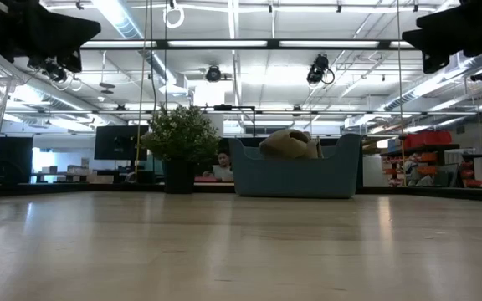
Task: Pick & Place hat
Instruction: Return to Home Position
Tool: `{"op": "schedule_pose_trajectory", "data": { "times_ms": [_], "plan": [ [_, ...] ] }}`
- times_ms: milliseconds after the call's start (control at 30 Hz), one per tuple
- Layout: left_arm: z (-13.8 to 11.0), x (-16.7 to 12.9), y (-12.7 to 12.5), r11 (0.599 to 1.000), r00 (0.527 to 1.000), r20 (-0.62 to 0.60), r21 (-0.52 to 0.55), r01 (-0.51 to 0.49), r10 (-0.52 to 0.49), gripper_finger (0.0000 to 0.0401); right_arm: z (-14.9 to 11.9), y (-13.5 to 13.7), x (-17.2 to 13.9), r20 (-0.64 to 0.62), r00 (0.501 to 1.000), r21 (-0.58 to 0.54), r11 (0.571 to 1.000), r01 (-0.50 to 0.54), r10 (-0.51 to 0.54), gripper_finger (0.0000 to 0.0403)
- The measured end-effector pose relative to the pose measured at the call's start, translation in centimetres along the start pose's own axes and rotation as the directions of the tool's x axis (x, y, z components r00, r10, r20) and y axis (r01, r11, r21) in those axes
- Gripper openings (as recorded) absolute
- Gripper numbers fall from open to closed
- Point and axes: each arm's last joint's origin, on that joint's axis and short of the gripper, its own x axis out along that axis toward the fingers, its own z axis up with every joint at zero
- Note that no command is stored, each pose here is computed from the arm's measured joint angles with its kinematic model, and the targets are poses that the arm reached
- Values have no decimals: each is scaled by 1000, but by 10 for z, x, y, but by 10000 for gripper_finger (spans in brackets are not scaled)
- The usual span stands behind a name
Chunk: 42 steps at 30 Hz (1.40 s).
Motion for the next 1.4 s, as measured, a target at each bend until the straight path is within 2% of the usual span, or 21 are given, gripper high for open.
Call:
{"op": "schedule_pose_trajectory", "data": {
  "times_ms": [100,367,567,833,1033,1267,1400],
  "plan": [
    [-9,0,-2,1000,1000,29,16,9,-9,3,-2,1,-2,9,999,-14,999,-42,42,152],
    [-17,2,4,998,998,6,40,-57,57,3,-16,1,-3,9,999,-55,998,-40,40,152],
    [-18,3,8,997,1000,4,71,-6,5,3,-28,2,1,-16,999,-46,998,-41,41,152],
    [-24,4,9,999,999,-49,34,17,-15,3,-48,3,7,-13,999,-26,999,-46,46,152],
    [-26,3,9,999,997,-72,37,21,-18,3,-51,5,8,5,992,-34,991,-127,128,152],
    [-34,3,9,1000,992,-122,10,23,-21,3,-51,5,8,-1,991,-23,991,-130,130,152],
    [-33,3,9,999,994,-110,38,24,-20,3,-51,5,8,-2,991,-25,991,-131,131,152]
  ]
}}
